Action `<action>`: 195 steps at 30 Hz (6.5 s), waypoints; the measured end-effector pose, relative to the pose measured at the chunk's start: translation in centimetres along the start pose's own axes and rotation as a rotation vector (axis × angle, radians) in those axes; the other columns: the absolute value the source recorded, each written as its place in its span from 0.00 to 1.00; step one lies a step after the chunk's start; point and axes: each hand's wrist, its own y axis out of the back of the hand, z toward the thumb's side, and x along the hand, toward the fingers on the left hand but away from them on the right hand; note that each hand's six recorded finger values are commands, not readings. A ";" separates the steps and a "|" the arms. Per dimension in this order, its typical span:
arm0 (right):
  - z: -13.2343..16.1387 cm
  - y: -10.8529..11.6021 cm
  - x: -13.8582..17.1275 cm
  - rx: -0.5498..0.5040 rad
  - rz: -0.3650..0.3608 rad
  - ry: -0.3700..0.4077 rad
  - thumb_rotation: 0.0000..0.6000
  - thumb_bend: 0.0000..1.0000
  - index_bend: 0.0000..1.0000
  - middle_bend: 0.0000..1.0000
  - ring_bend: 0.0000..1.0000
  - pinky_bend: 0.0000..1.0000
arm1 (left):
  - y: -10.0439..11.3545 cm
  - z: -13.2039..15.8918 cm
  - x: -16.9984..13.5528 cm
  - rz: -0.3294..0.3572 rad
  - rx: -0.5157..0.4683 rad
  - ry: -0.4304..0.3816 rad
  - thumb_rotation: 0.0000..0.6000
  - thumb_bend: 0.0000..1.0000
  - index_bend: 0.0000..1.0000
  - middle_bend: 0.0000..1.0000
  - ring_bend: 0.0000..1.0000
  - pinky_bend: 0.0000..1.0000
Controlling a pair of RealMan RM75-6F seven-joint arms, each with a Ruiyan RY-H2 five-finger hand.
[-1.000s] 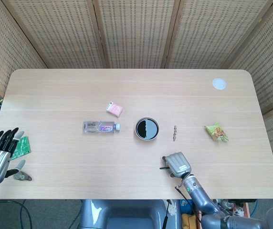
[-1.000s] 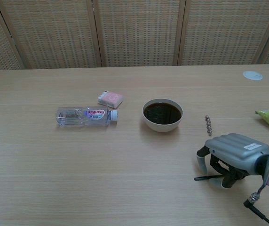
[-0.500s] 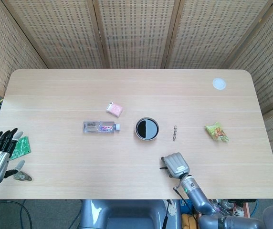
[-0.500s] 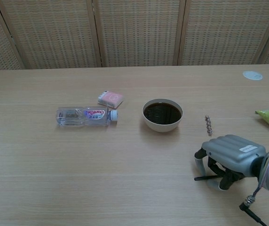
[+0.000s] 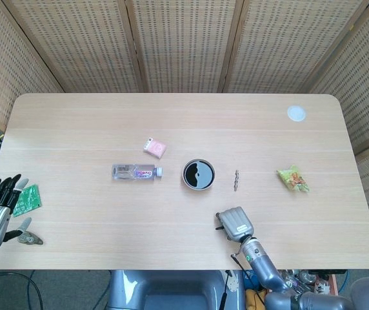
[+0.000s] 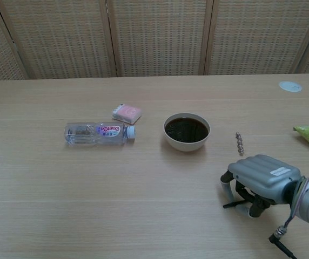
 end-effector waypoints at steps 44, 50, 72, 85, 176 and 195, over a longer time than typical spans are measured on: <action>-3.1 10.6 1.3 -0.510 -0.095 0.038 1.00 0.71 0.60 0.94 0.97 1.00 | 0.0 -0.1 -0.2 0.005 -0.004 0.002 1.00 0.31 0.00 0.00 0.00 0.00; -3.6 13.6 0.7 -0.720 -0.075 0.061 1.00 0.71 0.61 0.94 0.97 1.00 | 0.0 0.0 -0.2 0.002 -0.001 0.002 1.00 0.31 0.00 0.00 0.00 0.00; -0.4 18.4 -5.1 -1.028 0.042 0.138 1.00 0.72 0.61 0.94 0.97 1.00 | -0.3 -0.7 -0.6 -0.013 0.006 0.029 1.00 0.31 0.00 0.00 0.00 0.00; 2.3 18.2 -8.8 -0.908 0.051 0.097 1.00 0.72 0.61 0.94 0.97 1.00 | -0.7 -1.7 -1.2 -0.022 0.004 0.058 1.00 0.31 0.00 0.00 0.00 0.00; 3.5 13.8 -15.4 -0.715 0.145 -0.065 1.00 0.73 0.62 0.94 0.97 1.00 | -2.3 -3.4 -2.3 -0.068 -0.003 0.124 1.00 0.31 0.00 0.00 0.00 0.00; 0.2 13.2 -13.9 -0.715 0.159 -0.126 1.00 0.73 0.62 0.94 0.97 1.00 | -2.2 -2.5 -1.6 -0.064 -0.006 0.092 1.00 0.31 0.00 0.00 0.00 0.00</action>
